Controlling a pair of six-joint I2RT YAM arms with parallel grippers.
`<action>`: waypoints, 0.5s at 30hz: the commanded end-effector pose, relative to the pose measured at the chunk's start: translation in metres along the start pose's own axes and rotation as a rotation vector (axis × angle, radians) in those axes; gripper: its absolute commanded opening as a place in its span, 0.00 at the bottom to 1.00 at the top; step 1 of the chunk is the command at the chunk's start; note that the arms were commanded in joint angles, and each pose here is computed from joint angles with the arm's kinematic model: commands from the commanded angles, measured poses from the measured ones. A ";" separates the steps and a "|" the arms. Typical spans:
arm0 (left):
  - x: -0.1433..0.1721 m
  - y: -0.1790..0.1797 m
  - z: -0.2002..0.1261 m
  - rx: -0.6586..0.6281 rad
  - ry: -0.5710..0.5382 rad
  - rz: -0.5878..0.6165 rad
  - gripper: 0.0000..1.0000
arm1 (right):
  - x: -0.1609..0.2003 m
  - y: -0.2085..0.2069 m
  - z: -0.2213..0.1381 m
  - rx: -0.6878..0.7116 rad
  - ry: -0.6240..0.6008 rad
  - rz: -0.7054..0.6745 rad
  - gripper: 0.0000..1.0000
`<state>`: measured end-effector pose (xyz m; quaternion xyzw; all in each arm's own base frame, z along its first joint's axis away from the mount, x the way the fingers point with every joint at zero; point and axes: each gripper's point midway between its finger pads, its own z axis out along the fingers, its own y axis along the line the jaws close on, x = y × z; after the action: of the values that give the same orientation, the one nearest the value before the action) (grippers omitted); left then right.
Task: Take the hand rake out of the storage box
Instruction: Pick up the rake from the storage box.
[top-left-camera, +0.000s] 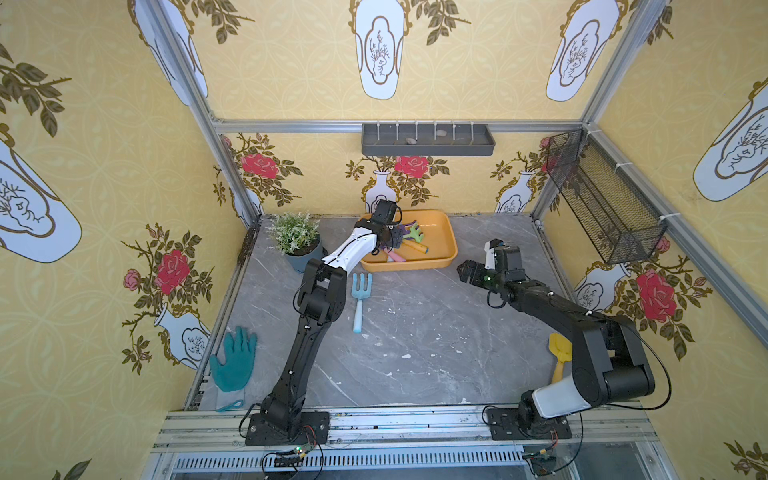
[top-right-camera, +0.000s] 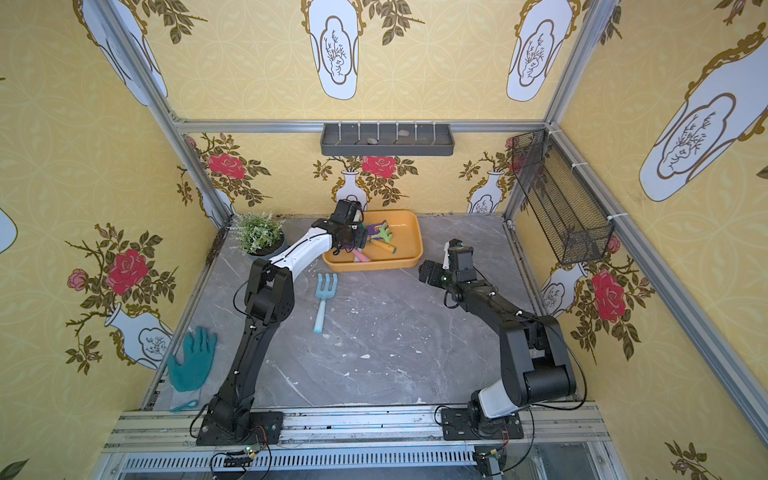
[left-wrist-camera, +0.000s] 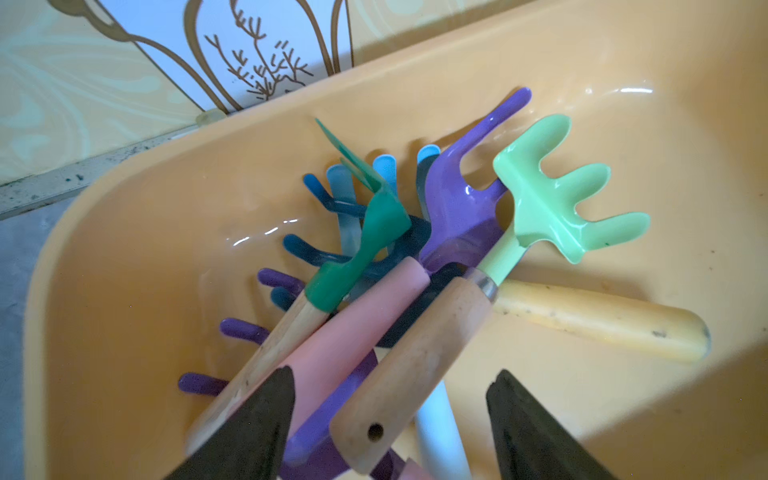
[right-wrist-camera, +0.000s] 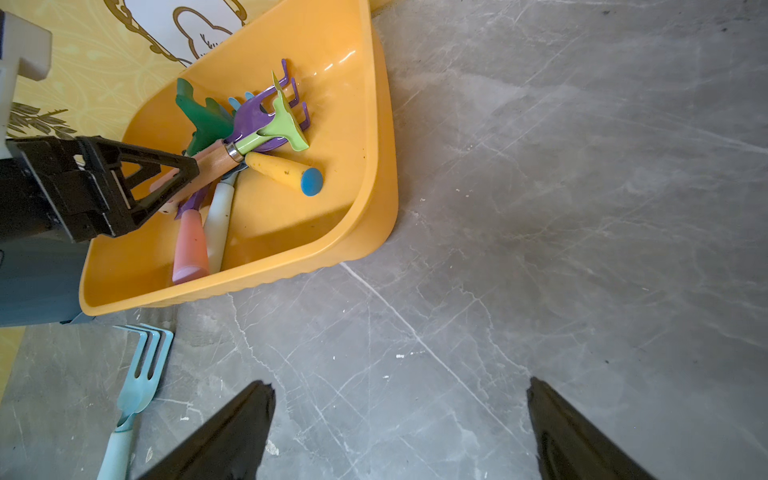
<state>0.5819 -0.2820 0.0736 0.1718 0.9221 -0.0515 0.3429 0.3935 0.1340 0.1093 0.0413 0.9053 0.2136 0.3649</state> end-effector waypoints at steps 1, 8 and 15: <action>0.014 -0.016 0.004 0.089 0.046 0.067 0.74 | -0.005 0.000 0.001 0.000 -0.019 -0.018 0.98; 0.018 -0.014 0.004 0.084 0.048 0.097 0.61 | -0.003 -0.003 0.007 0.008 -0.007 -0.016 0.97; 0.016 -0.016 0.003 0.092 0.050 0.131 0.53 | -0.002 -0.004 0.010 0.012 -0.001 -0.016 0.97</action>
<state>0.5690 -0.2906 0.0648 0.2322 0.9162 -0.0642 0.3202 0.3951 0.1329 0.0965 0.0378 0.9121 0.2048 0.3530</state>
